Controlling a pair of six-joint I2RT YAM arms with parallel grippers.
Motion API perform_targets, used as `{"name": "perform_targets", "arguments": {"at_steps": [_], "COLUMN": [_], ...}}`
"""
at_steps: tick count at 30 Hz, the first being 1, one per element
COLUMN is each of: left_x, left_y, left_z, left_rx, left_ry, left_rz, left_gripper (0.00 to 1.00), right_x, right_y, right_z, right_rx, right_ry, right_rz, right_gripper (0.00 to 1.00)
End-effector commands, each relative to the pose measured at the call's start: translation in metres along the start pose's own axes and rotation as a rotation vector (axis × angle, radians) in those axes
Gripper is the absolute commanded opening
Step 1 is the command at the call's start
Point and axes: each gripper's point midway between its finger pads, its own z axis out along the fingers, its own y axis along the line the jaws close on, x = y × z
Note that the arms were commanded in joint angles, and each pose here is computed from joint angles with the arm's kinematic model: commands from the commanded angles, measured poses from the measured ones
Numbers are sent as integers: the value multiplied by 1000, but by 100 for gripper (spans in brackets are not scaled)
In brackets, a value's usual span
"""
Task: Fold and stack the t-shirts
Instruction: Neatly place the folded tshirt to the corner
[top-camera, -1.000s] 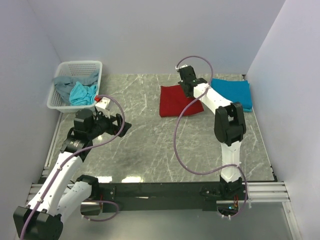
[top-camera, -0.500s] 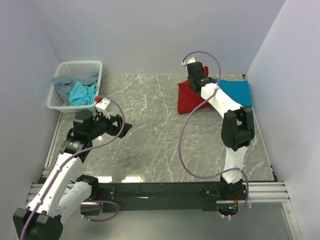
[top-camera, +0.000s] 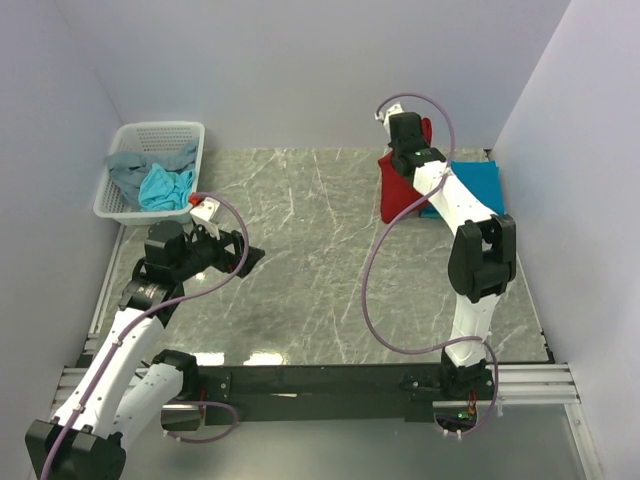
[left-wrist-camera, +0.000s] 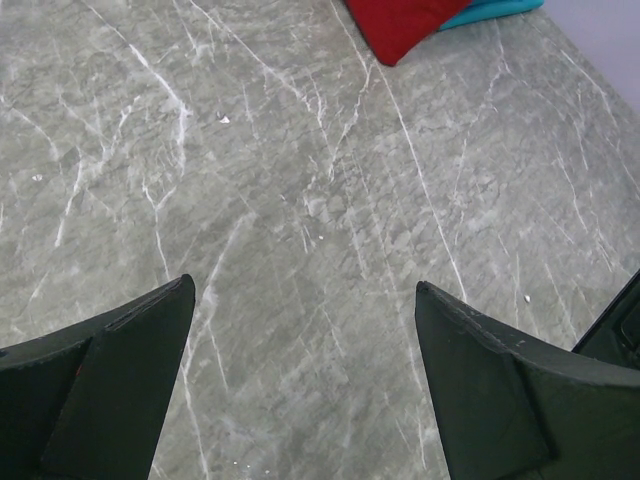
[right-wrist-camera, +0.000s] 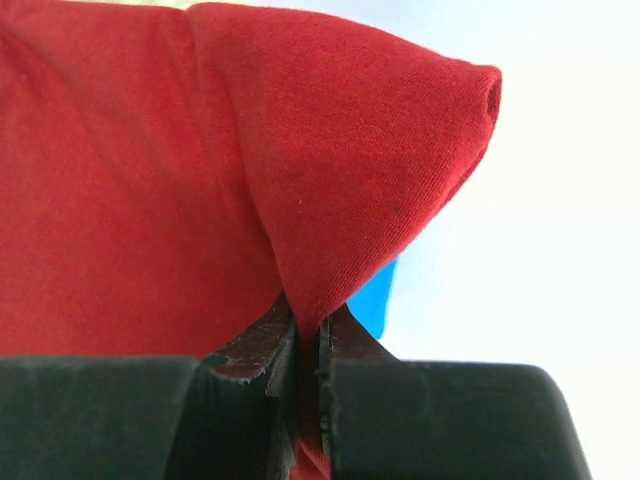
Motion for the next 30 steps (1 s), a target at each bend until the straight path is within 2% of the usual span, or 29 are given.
{"name": "perform_targets", "arguments": {"at_steps": [1, 16, 30], "left_x": [-13, -12, -11], "left_y": [-7, -7, -5], "left_z": [-3, -2, -2], "left_rx": [32, 30, 25], "left_ry": [-55, -52, -49], "left_rz": [29, 29, 31], "left_gripper": [96, 96, 96], "right_x": [-29, -9, -26], "right_y": [-64, -87, -105], "right_z": [-17, 9, -18], "right_rx": [124, 107, 83], "right_ry": [-83, -46, -124], "right_rz": [76, 84, 133], "right_gripper": [0, 0, 0]}}
